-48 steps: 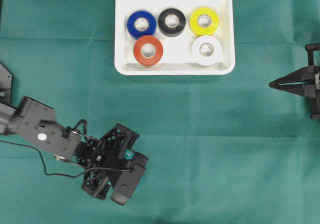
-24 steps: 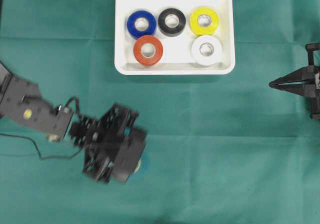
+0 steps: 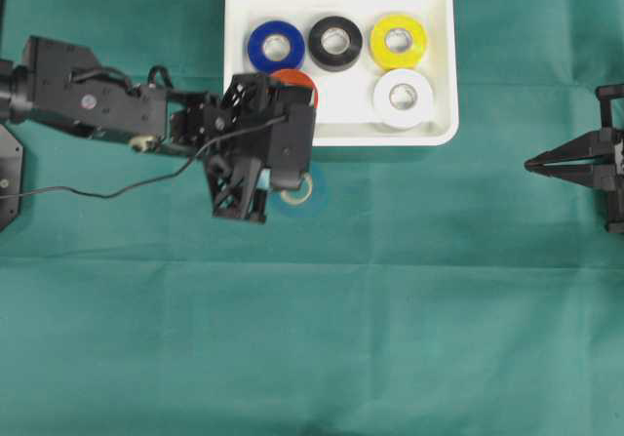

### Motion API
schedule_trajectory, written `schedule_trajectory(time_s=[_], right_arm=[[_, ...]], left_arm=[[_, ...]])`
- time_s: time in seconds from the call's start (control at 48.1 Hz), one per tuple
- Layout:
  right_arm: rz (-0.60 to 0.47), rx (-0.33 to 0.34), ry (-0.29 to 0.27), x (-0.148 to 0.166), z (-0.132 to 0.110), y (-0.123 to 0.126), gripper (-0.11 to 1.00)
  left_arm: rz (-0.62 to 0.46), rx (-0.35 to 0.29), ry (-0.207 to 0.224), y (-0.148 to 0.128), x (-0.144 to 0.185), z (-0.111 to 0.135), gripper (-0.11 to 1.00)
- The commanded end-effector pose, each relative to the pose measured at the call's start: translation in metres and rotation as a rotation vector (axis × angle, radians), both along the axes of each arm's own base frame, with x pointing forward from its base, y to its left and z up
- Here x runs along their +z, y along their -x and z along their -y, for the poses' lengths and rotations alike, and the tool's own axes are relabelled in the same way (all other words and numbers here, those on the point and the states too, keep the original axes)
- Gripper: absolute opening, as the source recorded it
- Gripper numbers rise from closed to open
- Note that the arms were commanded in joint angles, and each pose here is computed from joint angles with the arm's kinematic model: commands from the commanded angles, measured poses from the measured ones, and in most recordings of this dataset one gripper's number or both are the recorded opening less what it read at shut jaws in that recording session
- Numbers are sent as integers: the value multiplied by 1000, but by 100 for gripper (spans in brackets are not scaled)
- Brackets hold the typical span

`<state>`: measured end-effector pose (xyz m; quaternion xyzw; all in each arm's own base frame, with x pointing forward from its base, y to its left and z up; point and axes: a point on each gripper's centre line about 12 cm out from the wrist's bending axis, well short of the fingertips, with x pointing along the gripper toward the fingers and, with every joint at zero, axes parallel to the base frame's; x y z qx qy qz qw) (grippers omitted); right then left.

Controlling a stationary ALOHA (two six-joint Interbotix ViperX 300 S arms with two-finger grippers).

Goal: Put the tape into the white case with the left arm.
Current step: 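Carry the teal roll into the tray between orange and white rolls, then release the teal roll and withdraw the left gripper from the tray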

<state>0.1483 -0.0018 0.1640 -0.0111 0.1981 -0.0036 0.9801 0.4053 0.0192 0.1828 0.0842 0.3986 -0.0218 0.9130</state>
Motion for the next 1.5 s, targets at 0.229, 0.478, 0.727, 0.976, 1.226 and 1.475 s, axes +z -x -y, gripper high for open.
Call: schedule_trajectory(time_s=[0.229,0.478,0.727,0.976,1.226,1.475], right_arm=[[17,-1,1,5,0,-2,-9],[17,-1,0,5,0,-2,-9],[17,-1,0,5,0,-2,-9],[17,0,0,5,0,-2,-9],[17,0,0,5,0,-2,-9],[17,-1,0,5,0,-2,-9]], left_arm=[[99,88,-59,-30,15,-60,22],[97,168,-65,-44,8,-101,22],[86,191,-66,-49,2,-114,22],[67,192,-58,-46,0,-113,23],[61,173,-57,-45,0,-103,62],[51,162,-55,-44,-3,-99,92]])
